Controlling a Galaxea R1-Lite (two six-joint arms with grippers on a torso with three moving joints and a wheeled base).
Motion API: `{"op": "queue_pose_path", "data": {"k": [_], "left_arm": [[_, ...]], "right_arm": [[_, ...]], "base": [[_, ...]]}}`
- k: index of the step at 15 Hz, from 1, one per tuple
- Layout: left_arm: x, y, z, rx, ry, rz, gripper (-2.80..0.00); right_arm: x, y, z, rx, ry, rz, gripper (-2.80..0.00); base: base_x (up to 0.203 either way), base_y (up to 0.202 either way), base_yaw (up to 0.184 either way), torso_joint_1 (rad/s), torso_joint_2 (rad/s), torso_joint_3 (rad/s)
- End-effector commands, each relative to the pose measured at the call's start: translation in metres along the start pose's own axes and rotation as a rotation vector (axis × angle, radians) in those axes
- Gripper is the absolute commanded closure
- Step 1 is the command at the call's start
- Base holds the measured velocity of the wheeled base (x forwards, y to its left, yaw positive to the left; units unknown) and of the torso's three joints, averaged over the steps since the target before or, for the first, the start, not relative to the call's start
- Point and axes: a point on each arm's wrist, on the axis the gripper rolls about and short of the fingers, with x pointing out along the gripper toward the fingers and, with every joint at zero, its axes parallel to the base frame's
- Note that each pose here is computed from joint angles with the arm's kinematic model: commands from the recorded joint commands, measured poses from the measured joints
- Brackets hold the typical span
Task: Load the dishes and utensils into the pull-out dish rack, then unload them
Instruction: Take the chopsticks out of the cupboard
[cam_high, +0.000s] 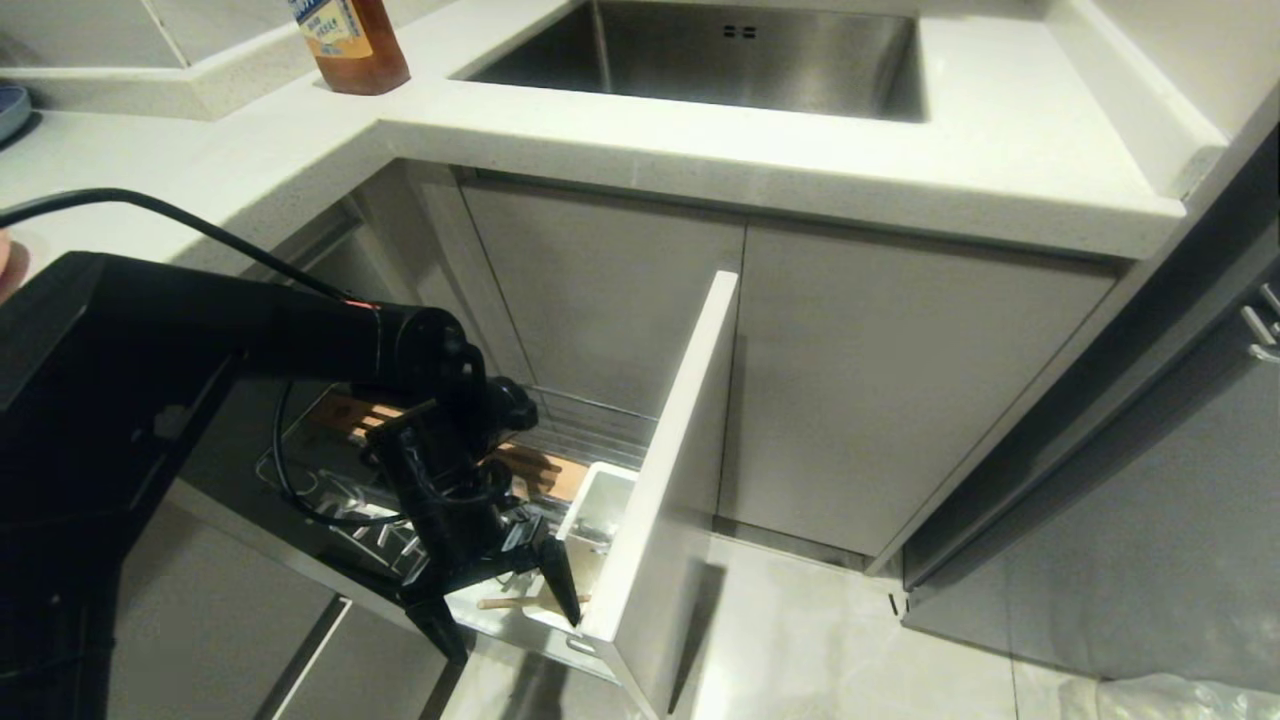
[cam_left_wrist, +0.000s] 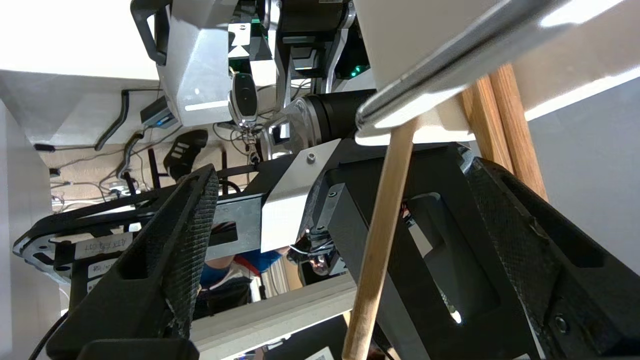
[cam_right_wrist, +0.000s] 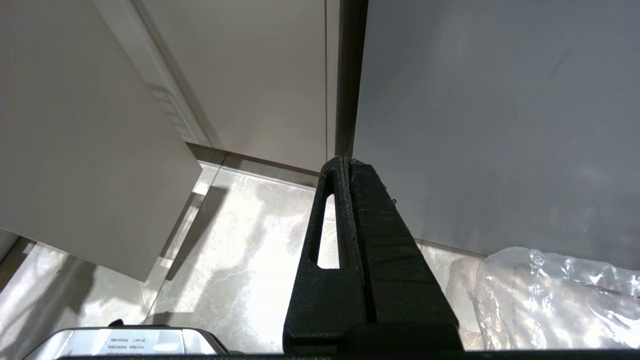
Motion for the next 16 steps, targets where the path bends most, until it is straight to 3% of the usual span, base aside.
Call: {"op": "queue_pose_path", "data": {"k": [1, 5, 6, 16], "left_arm": [[0.0014, 0.0003, 0.0007, -0.006, 0.010, 0.002, -2.80], [0.0018, 0.0003, 0.0012, -0.003, 0.010, 0.002, -2.80], [0.0021, 0.0008, 0.0003, 0.002, 0.012, 0.002, 0.00], [0.0032, -0.0027, -0.0007, 0.000, 0.007, 0.001, 0.00]], "right_arm": [[0.0000, 0.0000, 0.0000, 0.000, 0.000, 0.000, 0.00], [0.0000, 0.0000, 0.0000, 0.000, 0.000, 0.000, 0.00], [0.0000, 0.0000, 0.0000, 0.000, 0.000, 0.000, 0.00], [0.0000, 0.0000, 0.0000, 0.000, 0.000, 0.000, 0.00]], "base": [[0.000, 0.000, 0.000, 0.000, 0.00, 0.000], [0.000, 0.000, 0.000, 0.000, 0.00, 0.000], [0.000, 0.000, 0.000, 0.000, 0.00, 0.000], [0.000, 0.000, 0.000, 0.000, 0.00, 0.000]]}}
